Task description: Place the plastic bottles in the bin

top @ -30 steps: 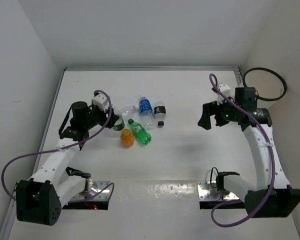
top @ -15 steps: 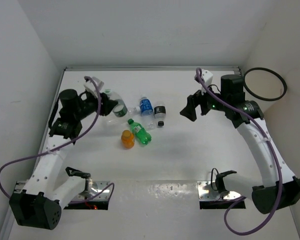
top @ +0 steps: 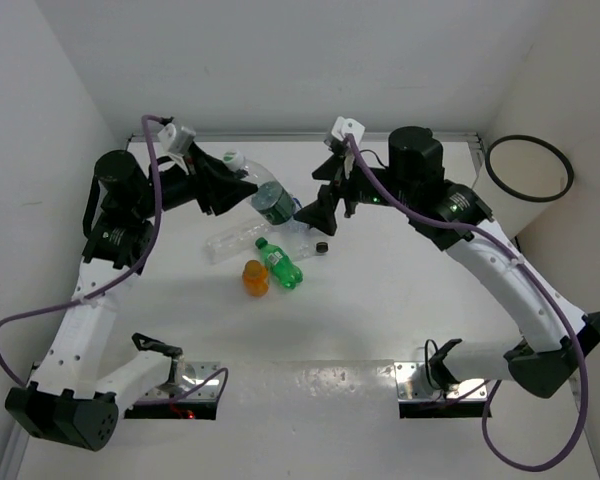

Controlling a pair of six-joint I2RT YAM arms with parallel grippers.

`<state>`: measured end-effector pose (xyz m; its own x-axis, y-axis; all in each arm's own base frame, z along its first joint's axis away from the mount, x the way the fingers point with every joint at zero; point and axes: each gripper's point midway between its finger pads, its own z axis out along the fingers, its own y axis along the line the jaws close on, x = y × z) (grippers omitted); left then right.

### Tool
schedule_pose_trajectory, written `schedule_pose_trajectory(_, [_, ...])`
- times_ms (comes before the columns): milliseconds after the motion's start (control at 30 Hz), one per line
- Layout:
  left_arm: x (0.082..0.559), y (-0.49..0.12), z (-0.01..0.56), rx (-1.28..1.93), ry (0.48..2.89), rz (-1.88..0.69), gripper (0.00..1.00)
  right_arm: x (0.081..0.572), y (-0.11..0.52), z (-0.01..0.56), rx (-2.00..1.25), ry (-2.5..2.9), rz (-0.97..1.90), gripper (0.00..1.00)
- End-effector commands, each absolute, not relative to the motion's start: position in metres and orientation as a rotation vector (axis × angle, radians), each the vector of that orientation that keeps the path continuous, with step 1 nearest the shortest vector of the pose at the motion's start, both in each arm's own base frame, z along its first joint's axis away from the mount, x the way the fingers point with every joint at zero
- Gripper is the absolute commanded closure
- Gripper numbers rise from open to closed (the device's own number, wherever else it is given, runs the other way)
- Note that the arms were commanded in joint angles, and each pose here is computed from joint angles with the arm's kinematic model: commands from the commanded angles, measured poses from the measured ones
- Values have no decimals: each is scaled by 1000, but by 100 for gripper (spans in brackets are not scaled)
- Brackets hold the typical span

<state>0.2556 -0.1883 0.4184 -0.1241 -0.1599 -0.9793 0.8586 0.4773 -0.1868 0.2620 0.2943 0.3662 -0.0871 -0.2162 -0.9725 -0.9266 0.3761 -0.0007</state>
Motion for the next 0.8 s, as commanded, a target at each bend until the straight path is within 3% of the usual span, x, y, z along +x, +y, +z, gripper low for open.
schedule_pose_trajectory(0, [238,-201,432,700,1396,-1122,100,261,315,395,-1042,1470,830,0])
schedule_pose_trajectory(400, [228,-215,435,754,1376,-1245,100,274,364,360,-1127,1520,791,0])
schedule_pose_trajectory(500, [226,-220,432,766,1380,-1265,100,280,370,364,-1121,1509,770,19])
schedule_pose_trajectory(533, [226,-220,432,766,1380,-1265,99,280,371,362,-1128,1516,761,33])
schedule_pose_trajectory(567, [226,-220,432,766,1380,-1265,92,284,370,364,-1121,1514,750,40])
schedule_pose_trajectory(600, [228,-219,435,761,1375,-1250,78,286,367,362,-1114,1524,722,48])
schedule_pose_trajectory(633, [233,-219,428,751,1403,-1243,37,287,363,361,-1107,1529,704,68])
schedule_pose_trajectory(700, [243,-216,430,724,1426,-1185,0,296,344,366,-1046,1540,645,89])
schedule_pose_trajectory(733, [247,-213,433,714,1427,-1154,0,313,327,359,-996,1583,606,89])
schedule_pose_trajectory(767, [256,-206,442,688,1417,-1107,0,310,321,363,-969,1588,602,96])
